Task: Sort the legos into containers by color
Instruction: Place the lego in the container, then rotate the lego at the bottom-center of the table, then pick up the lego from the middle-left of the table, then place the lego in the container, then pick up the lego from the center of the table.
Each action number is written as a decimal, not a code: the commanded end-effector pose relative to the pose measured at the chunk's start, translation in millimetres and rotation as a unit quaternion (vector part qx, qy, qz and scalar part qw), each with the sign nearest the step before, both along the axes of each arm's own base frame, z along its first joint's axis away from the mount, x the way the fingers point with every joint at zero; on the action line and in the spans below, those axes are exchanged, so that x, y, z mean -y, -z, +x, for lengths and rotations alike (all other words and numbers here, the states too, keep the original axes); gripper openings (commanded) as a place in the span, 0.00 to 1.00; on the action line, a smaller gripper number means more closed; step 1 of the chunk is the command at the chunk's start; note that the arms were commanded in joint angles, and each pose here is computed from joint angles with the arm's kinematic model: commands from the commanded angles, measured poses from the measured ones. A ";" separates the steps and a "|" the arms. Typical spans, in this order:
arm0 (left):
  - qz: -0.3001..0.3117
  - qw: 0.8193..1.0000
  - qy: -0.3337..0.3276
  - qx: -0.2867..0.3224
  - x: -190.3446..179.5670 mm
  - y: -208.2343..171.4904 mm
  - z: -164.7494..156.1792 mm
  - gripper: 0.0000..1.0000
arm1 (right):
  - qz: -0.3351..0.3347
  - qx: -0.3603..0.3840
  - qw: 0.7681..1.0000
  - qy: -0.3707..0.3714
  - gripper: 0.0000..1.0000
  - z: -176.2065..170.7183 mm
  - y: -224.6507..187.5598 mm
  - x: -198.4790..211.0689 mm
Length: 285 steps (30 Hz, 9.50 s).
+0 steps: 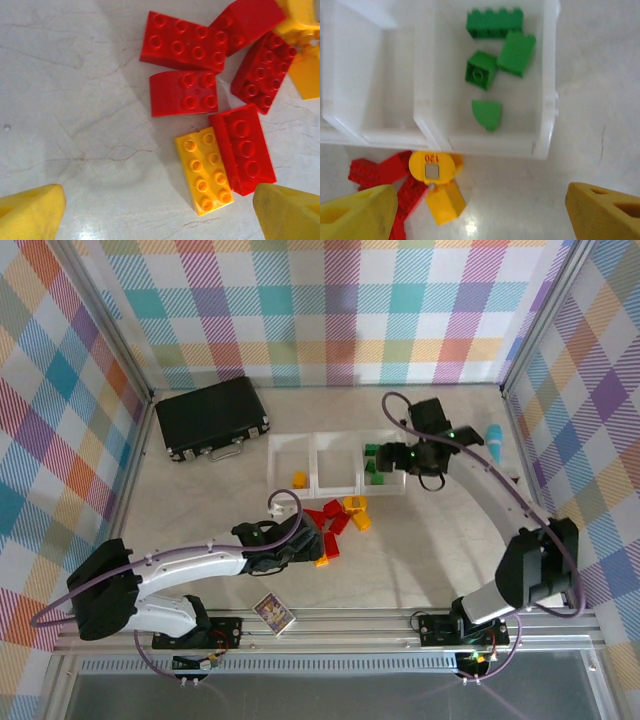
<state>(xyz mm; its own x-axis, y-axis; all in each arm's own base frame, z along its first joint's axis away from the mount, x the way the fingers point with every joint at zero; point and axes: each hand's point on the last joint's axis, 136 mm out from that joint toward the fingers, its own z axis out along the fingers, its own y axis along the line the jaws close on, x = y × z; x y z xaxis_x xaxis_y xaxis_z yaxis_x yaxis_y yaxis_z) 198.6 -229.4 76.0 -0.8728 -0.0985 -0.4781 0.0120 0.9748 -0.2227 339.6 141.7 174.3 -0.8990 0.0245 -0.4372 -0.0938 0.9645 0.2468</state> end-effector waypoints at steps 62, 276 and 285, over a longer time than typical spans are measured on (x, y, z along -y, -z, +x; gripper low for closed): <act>0.046 0.993 0.036 -0.100 64.3 45.4 5.9 0.87 | 0.001 -0.063 0.998 0.017 0.88 -108.5 61.9 33.6; -0.102 0.992 -0.068 0.007 -108.1 -47.4 21.8 1.00 | -0.169 -0.132 0.967 -0.141 0.65 -61.9 141.7 -76.9; -0.103 0.992 -0.070 0.033 -113.5 -64.3 21.1 1.00 | -0.165 -0.131 0.968 -0.140 0.53 -61.5 138.0 -80.3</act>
